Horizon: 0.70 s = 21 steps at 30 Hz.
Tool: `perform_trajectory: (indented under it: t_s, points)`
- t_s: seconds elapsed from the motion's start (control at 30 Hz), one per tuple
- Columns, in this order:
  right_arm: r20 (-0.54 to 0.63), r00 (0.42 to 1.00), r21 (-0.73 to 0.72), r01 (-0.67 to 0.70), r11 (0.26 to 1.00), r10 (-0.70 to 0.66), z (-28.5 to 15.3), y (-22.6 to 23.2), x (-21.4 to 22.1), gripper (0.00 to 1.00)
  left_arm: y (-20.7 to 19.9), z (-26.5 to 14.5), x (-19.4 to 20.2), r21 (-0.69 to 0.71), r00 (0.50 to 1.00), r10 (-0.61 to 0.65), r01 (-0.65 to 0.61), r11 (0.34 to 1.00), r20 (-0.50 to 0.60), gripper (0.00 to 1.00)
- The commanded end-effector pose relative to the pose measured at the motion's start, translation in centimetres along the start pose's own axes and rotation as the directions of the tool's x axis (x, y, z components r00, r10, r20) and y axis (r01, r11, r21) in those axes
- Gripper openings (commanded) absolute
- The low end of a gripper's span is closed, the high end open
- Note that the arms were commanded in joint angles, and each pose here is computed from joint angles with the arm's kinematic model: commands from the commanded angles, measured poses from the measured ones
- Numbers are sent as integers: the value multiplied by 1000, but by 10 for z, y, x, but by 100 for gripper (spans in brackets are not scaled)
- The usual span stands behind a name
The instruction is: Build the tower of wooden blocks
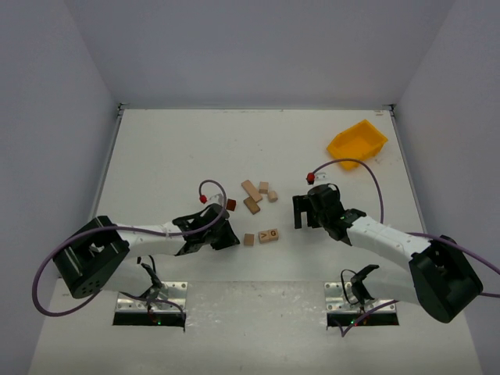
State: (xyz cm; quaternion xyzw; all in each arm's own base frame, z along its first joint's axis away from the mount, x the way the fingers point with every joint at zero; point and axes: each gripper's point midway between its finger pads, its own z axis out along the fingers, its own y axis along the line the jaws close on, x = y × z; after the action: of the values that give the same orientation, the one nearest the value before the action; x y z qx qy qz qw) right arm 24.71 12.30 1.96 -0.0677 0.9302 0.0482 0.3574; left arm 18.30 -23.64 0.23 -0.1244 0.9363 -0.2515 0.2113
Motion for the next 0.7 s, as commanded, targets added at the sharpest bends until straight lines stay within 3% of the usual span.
perform_trajectory:
  t_s: [0.0, 0.67]
  points:
    - [64, 998, 11, -25, 1000, 25, -3, 0, -23, 99, -16, 7, 1, 56, 1000, 26, -25, 998, -15, 0]
    - [62, 998, 13, -25, 1000, 24, -2, 0, -22, 99, -27, 16, 1, 76, 998, 58, -55, 996, -35, 0]
